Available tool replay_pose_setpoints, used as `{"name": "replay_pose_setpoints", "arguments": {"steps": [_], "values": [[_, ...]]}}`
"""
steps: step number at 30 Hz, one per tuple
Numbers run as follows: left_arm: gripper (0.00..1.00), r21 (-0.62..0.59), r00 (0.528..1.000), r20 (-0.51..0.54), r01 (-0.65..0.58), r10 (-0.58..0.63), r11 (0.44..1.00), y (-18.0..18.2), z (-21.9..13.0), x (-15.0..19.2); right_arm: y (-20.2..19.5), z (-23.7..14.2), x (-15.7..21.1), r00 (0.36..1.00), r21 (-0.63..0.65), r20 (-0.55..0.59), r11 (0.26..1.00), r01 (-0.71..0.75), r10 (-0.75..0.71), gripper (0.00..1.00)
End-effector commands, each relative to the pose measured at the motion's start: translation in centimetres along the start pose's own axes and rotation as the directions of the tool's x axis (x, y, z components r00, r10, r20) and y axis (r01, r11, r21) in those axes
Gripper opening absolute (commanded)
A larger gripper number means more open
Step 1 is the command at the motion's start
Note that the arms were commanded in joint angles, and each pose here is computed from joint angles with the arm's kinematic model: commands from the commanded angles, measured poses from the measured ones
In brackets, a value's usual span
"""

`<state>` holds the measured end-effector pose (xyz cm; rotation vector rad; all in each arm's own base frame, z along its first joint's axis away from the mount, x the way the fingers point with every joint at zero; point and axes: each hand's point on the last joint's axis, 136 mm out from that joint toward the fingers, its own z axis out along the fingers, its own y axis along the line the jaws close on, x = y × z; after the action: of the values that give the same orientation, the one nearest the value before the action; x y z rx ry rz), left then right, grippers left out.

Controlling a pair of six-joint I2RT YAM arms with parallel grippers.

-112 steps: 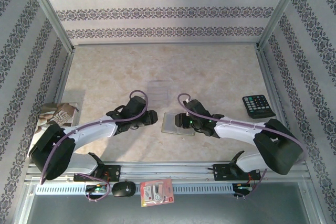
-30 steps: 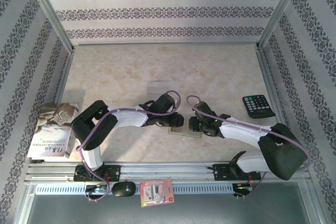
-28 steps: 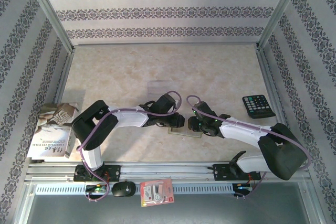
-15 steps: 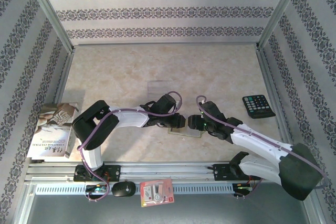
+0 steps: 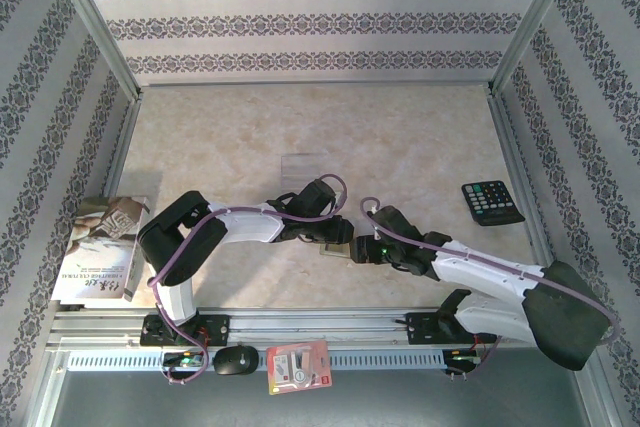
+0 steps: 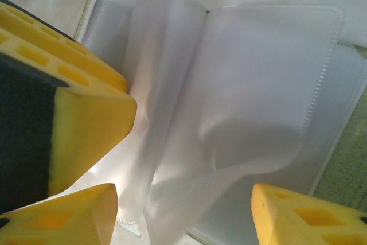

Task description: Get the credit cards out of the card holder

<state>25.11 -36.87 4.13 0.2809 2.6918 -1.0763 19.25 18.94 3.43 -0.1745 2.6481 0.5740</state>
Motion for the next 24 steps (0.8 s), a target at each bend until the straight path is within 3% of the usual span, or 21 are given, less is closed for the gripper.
{"name": "replay_pose_setpoints", "arguments": {"steps": [1,6,15,21,24], "values": [[0.29,0.028,1.0,-0.01,-0.012,0.012,1.0,-0.8,0.6,0.2,-0.1,0.3,-1.0,0.998,0.018,0.059,1.0,0.002,-0.003,0.64],[0.29,0.026,1.0,-0.011,-0.012,0.012,1.0,-0.8,0.6,0.2,-0.5,0.3,-1.7,0.996,0.045,0.093,0.999,-0.024,0.019,0.63],[0.34,0.041,1.0,0.029,-0.005,0.004,0.999,-1.1,-0.4,-0.5,-2.7,2.0,0.7,0.999,0.125,-0.002,0.991,-0.042,0.042,0.58],[0.38,0.05,0.989,0.147,0.005,-0.013,0.999,-1.3,-3.7,-2.5,-3.1,2.3,0.8,0.999,0.141,-0.01,0.989,-0.051,0.053,0.57],[0.38,-0.037,0.986,0.164,-0.013,0.018,0.999,0.1,-4.9,-2.7,-3.2,2.4,0.9,0.998,0.143,-0.01,0.988,-0.06,0.062,0.56]]}}
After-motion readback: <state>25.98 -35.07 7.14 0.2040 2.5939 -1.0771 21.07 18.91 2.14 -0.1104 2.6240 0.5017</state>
